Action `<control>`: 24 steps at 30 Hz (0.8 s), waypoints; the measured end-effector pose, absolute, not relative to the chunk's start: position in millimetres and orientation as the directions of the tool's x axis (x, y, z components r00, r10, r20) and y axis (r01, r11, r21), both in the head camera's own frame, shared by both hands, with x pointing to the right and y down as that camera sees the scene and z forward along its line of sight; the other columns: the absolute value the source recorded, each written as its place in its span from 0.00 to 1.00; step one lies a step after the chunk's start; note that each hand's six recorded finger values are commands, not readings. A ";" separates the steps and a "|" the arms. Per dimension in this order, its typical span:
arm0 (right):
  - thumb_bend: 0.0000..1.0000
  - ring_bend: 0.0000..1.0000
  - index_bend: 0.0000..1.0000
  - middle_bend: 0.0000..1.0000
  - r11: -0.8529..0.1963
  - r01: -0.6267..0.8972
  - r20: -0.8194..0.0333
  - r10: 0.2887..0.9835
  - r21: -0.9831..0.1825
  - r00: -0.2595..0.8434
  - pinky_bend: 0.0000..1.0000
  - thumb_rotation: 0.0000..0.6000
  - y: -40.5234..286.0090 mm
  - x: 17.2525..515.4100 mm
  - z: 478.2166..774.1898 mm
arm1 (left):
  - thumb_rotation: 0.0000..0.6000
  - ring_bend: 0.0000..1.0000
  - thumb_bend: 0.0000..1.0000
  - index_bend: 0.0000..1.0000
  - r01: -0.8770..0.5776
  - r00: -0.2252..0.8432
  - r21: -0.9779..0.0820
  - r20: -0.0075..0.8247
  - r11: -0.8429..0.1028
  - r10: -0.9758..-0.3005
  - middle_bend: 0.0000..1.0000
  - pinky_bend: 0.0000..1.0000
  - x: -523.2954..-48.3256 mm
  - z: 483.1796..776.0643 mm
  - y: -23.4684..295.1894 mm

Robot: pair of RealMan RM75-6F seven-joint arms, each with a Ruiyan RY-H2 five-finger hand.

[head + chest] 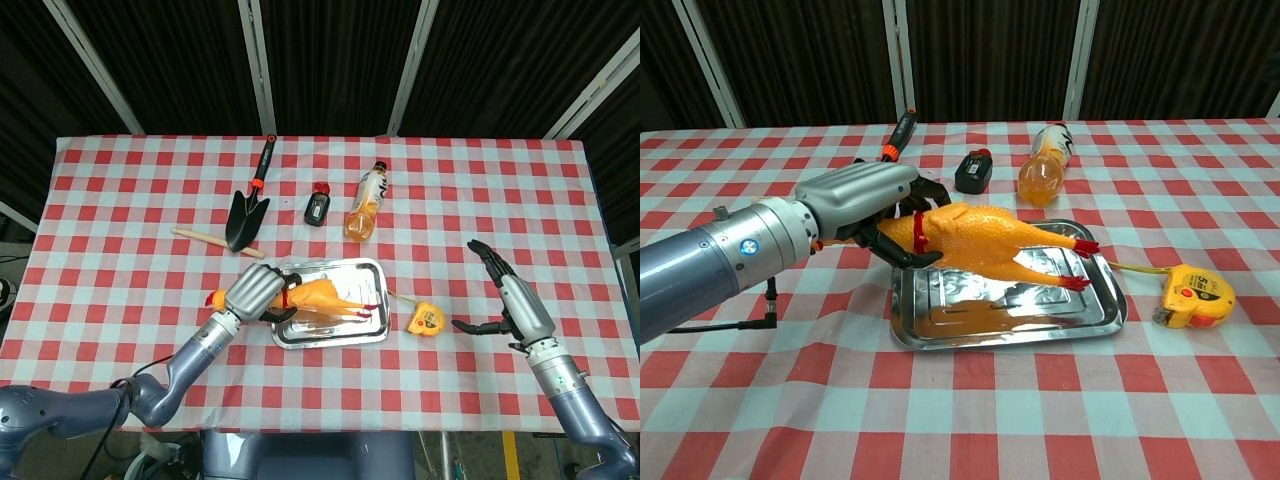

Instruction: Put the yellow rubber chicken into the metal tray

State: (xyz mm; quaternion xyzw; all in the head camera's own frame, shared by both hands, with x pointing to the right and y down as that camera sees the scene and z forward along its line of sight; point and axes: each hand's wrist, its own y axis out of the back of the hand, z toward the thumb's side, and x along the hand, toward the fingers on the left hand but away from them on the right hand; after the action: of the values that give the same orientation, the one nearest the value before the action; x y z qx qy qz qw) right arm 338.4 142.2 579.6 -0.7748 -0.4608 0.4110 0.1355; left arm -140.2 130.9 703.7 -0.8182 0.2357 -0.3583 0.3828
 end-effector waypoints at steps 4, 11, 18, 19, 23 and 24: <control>0.13 0.00 0.00 0.00 -0.540 0.603 -0.517 0.823 -0.587 0.234 0.07 1.00 142.9 339.4 580.4 | 1.00 0.42 0.25 0.43 -0.122 0.641 -0.783 0.407 -0.610 -0.650 0.49 0.45 -133.4 709.7 135.9; 0.13 0.00 0.00 0.00 -0.546 0.605 -0.526 0.817 -0.579 0.234 0.07 1.00 144.8 339.6 582.0 | 1.00 0.11 0.07 0.10 -0.127 0.654 -0.781 0.398 -0.611 -0.644 0.16 0.18 -121.2 713.7 139.9; 0.13 0.00 0.00 0.00 -0.543 0.613 -0.524 0.819 -0.575 0.234 0.07 1.00 145.5 340.8 581.1 | 1.00 0.00 0.03 0.00 -0.090 0.651 -0.792 0.412 -0.604 -0.638 0.00 0.03 -119.9 710.9 142.5; 0.13 0.00 0.00 0.00 -0.543 0.612 -0.524 0.819 -0.575 0.235 0.07 1.00 145.7 340.8 581.1 | 1.00 0.00 0.03 0.00 -0.090 0.650 -0.794 0.410 -0.601 -0.639 0.00 0.03 -120.2 709.8 142.6; 0.13 0.00 0.00 0.00 -0.538 0.611 -0.517 0.823 -0.581 0.233 0.07 1.00 145.8 342.7 579.0 | 1.00 0.00 0.03 0.00 -0.105 0.651 -0.808 0.385 -0.579 -0.654 0.00 0.03 -124.1 700.2 140.4; 0.13 0.00 0.00 0.00 -0.535 0.611 -0.515 0.825 -0.583 0.230 0.07 1.00 145.6 344.0 578.2 | 1.00 0.00 0.03 0.00 -0.117 0.650 -0.814 0.370 -0.569 -0.664 0.00 0.03 -127.0 694.9 138.8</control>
State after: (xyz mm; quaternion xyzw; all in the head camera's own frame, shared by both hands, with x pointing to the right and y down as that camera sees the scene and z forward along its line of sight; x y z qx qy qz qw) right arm 344.0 145.6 578.2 -0.7734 -0.4645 0.4113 0.1301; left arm -127.0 138.8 694.9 -0.8164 0.2393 -0.3434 0.3978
